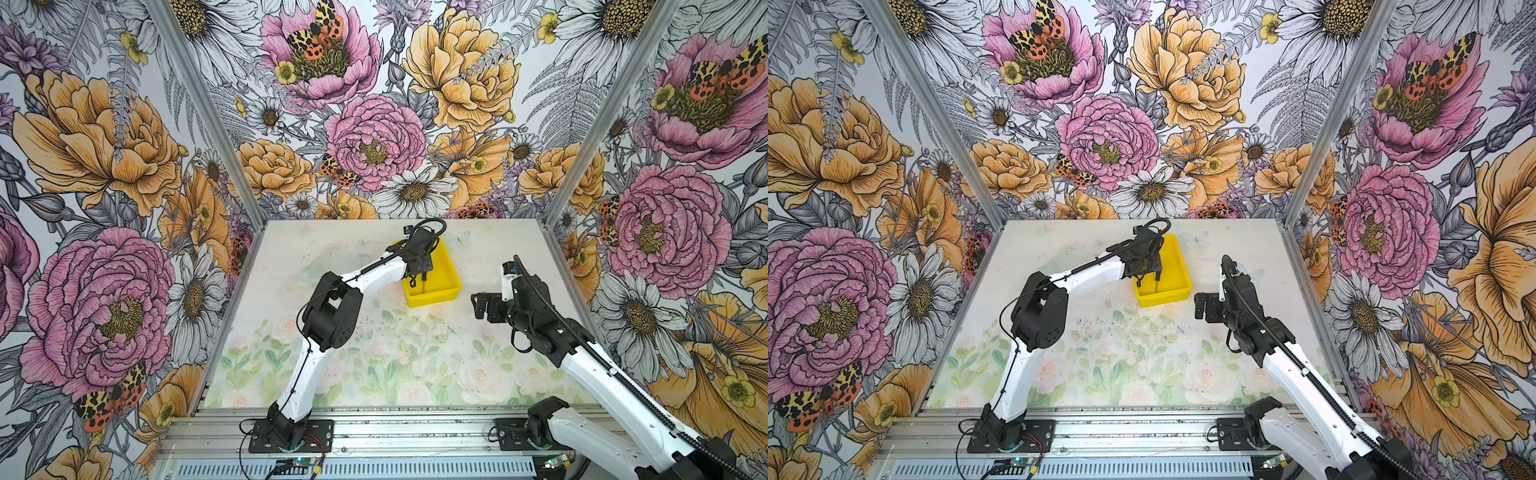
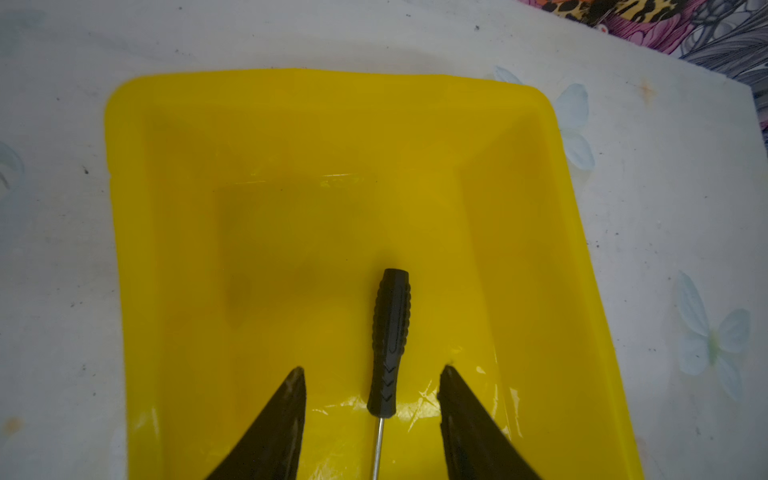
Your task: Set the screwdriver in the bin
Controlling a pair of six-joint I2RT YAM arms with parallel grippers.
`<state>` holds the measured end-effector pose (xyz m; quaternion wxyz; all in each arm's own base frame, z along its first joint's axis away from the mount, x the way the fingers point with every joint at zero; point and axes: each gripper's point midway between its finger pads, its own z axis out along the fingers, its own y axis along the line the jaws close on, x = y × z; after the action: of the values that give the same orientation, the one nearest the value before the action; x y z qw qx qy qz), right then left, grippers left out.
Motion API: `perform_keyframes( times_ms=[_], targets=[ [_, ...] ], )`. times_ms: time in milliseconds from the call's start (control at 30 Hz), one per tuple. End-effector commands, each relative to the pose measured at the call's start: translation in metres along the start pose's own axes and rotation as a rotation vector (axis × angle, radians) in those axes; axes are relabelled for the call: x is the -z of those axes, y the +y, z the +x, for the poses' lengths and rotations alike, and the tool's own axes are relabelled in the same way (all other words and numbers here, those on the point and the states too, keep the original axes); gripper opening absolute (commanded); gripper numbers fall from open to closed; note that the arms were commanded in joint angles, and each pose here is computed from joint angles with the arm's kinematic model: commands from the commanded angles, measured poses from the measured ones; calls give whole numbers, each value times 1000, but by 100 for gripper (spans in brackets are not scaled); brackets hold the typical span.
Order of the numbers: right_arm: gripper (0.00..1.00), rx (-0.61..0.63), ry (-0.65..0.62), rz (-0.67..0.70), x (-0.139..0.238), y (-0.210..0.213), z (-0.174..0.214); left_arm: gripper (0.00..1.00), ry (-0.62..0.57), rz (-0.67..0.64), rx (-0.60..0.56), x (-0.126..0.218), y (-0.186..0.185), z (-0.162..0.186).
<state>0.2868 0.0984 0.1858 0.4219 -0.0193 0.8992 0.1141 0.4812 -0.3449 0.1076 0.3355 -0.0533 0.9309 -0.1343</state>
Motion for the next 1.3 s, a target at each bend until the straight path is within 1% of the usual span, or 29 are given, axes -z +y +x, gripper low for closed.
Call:
perform_keyframes(
  times_ms=[0,100,267,367,433,567,700,767,833,967,1067,1133,1267],
  targets=[
    [100,15,-60,16,11,-4,-10,58,-113,40,-7,53,-15,-33],
    [100,10,-85,15,17,-6,-11,63,-136,31,-14,74,-11,-34],
    [100,-9,-96,4,22,-7,-6,70,-155,4,-22,105,5,-23],
    [100,-33,-98,-9,24,-6,-4,72,-157,-18,-24,118,21,-14],
    [100,-51,-102,-11,24,-5,-4,73,-177,-17,-24,135,29,-15],
    [100,-99,-107,14,24,-11,-3,79,-180,-33,-54,150,50,-3],
    [99,-140,-106,59,20,-20,1,83,-186,-49,-69,167,77,9],
    [99,-155,-101,83,18,-24,3,89,-184,-52,-83,174,91,15],
    [99,-179,-98,112,15,-30,6,98,-191,-64,-109,181,106,19],
    [99,-241,-113,201,14,-48,15,99,-220,-99,-139,193,143,22],
    [100,-283,-163,301,19,-69,20,99,-264,-114,-141,202,171,19],
    [99,-310,-203,365,23,-83,27,99,-303,-129,-116,207,192,16],
    [100,-292,-255,380,33,-91,32,99,-336,-171,-55,218,228,16]
  ],
)
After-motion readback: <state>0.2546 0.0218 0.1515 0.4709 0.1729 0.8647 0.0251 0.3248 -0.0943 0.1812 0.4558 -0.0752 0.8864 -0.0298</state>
